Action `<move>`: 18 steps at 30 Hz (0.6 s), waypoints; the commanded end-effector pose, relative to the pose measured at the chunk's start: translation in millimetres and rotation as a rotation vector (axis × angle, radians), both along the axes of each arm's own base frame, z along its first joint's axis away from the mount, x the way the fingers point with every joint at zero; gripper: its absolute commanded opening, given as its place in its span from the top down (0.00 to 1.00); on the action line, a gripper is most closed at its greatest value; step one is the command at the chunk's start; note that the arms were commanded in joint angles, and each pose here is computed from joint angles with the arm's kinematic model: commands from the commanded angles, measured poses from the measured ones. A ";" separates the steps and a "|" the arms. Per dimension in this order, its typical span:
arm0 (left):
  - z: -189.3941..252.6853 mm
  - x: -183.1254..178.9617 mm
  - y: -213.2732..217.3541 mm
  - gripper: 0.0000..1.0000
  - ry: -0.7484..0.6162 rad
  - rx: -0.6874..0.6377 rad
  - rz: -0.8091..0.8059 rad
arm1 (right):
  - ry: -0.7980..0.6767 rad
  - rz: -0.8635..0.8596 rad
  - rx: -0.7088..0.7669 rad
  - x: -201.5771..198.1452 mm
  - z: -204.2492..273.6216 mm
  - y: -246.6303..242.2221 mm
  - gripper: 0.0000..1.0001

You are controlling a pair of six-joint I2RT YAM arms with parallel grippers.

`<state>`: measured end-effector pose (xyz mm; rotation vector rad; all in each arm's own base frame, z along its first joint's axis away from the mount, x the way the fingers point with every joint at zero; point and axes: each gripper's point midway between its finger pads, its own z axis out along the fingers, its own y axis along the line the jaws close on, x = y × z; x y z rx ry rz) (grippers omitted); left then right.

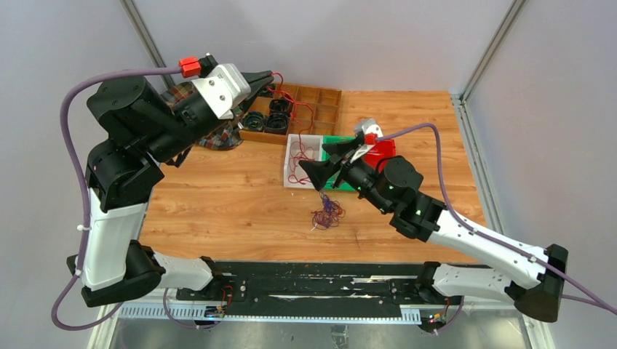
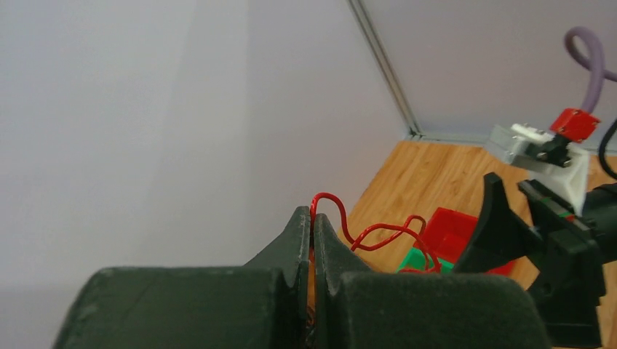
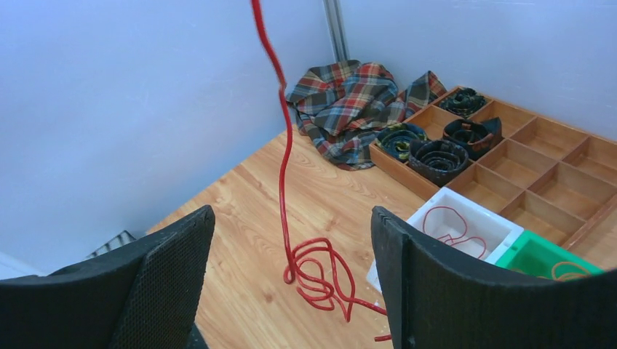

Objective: Untangle the cables

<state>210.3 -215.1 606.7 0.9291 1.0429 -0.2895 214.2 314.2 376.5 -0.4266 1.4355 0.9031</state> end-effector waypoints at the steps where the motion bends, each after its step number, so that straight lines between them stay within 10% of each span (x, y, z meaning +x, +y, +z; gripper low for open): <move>1: -0.2 -18.4 -9.9 1.00 0.019 0.002 -0.107 | -0.068 0.008 -0.067 6.9 6.8 15.8 0.21; 18: 8.6 -27.1 -6.4 1.00 -0.003 -0.011 -0.130 | -0.008 -0.019 -0.115 38.4 -27.5 58.9 0.40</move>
